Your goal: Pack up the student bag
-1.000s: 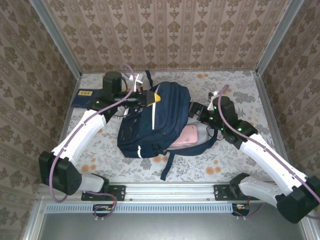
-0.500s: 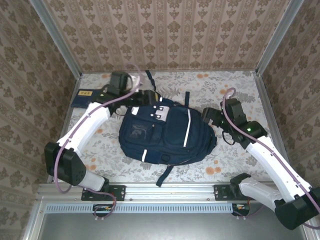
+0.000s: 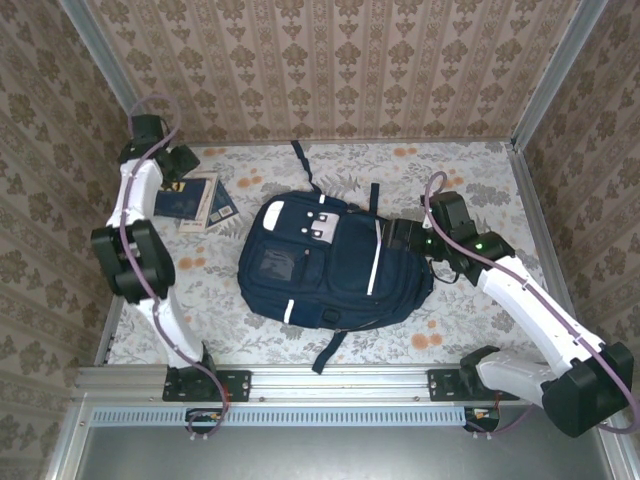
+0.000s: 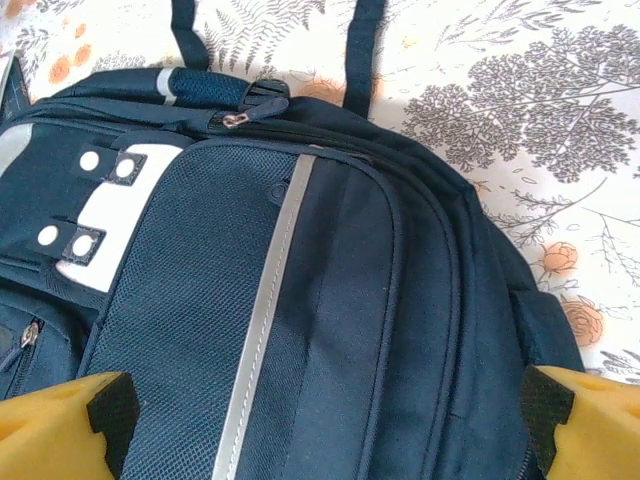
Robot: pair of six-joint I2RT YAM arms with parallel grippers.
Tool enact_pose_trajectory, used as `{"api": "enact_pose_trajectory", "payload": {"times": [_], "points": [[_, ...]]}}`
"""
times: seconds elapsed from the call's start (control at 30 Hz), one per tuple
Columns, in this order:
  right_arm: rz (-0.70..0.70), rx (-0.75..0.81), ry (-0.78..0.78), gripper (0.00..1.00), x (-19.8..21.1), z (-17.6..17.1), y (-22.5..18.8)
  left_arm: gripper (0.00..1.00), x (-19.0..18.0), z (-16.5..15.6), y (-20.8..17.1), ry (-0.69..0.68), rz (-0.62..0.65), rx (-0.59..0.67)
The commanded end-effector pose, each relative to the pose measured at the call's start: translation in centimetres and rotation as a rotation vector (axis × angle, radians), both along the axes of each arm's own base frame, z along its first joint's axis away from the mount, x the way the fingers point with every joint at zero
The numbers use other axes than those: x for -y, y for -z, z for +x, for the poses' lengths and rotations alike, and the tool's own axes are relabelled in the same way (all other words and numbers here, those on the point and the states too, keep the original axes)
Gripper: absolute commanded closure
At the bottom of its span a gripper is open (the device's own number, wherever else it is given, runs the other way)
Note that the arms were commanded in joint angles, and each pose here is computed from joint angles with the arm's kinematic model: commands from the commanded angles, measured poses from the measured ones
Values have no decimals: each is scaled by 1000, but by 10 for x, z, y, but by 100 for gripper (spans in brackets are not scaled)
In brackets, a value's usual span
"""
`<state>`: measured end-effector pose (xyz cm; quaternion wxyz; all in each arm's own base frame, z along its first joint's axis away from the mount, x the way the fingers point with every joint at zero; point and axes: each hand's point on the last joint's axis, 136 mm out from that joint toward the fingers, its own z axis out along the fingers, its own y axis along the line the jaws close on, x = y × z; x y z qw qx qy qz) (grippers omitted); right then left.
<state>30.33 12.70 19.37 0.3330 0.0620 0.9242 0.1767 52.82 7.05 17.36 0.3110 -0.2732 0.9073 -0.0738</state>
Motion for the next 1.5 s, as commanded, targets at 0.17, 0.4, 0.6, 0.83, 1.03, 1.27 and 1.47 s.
{"api": "enact_pose_trajectory", "payload": {"times": [0.17,0.4,0.6,0.83,1.03,1.27,1.47], "points": [[9,-32,-72,0,-17,8,19,34,-25,20,77,23,124,-277],[42,-62,-125,0,-35,14,24,35,8,2,138,55,-2,-367],[40,-43,-185,0,-51,10,7,40,44,-39,180,27,-193,-425],[43,-15,-186,1,-51,2,-8,42,70,-81,178,75,-163,-451],[68,7,-203,0,-58,-4,-23,45,85,-116,176,81,-181,-529],[49,-1,-227,0,-66,-13,-29,48,103,-153,171,56,-190,-541],[37,7,-211,0,-63,-16,-32,48,137,-192,174,96,-152,-551]]}}
